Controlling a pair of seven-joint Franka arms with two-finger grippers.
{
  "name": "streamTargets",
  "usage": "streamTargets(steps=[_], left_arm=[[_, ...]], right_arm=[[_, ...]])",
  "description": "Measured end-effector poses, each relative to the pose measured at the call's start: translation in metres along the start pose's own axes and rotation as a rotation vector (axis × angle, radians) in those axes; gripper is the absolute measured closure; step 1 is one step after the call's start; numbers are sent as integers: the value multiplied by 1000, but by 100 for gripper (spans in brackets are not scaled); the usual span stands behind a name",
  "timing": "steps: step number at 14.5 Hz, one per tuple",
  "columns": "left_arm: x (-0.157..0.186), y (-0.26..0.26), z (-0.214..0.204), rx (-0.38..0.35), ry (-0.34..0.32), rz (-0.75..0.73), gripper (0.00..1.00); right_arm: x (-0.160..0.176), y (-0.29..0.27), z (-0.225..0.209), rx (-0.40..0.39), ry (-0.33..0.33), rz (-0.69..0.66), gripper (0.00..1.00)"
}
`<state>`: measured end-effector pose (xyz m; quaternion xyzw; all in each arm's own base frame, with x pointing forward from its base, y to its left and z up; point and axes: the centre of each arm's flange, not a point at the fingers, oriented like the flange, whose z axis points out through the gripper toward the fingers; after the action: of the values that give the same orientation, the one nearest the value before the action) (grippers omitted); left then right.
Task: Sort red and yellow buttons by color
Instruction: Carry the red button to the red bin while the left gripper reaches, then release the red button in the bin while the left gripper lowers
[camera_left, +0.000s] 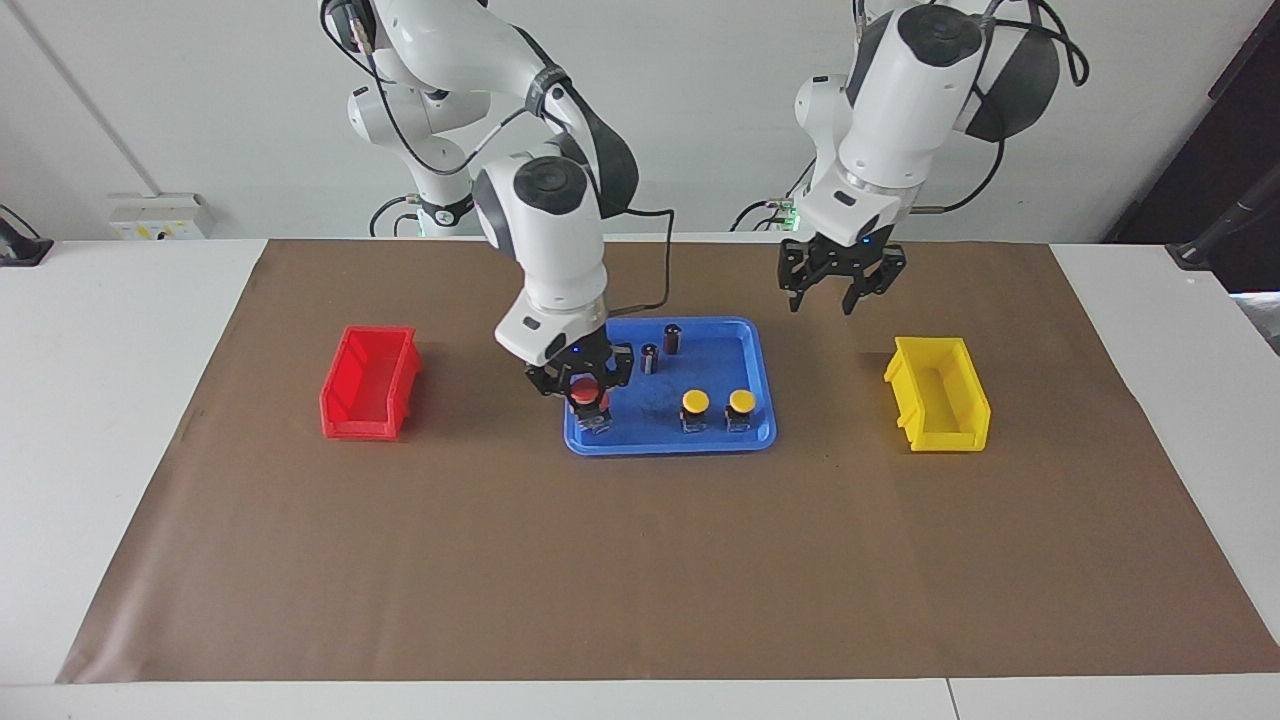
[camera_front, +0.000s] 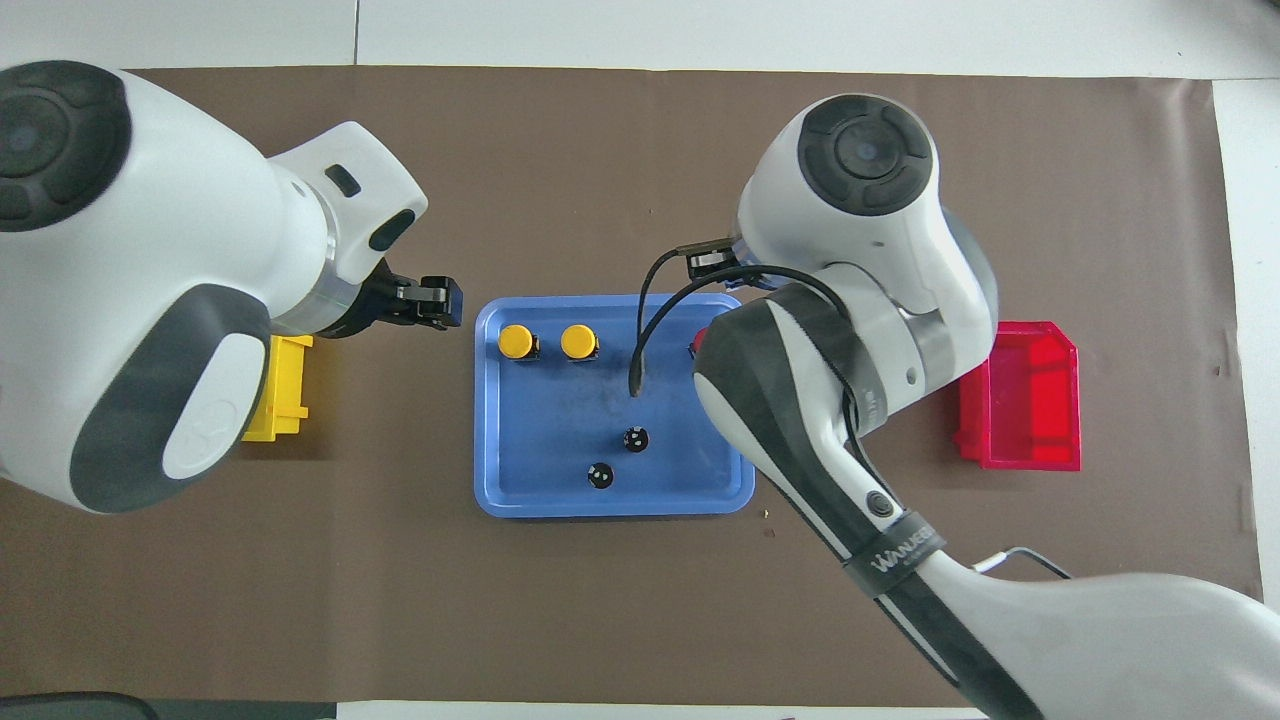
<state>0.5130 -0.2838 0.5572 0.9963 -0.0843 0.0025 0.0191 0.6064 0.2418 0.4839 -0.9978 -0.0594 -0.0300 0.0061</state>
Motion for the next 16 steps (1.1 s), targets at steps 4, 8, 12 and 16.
streamTargets(steps=[4,8,12,16], left_arm=[[8,12,66,-5,-9,13,32],[0,32,130,-18,7,24,30],[-3,52,171,-31,13,0,30],[3,52,194,-37,11,-7,30]], right_arm=[[-32,128,-32,-29,-88,-8,65],[-85,222,-10,-22,-158,-4,65],[-120,258,35,-21,-131,1,65],[-139,264,68,-22,-118,-9,65]])
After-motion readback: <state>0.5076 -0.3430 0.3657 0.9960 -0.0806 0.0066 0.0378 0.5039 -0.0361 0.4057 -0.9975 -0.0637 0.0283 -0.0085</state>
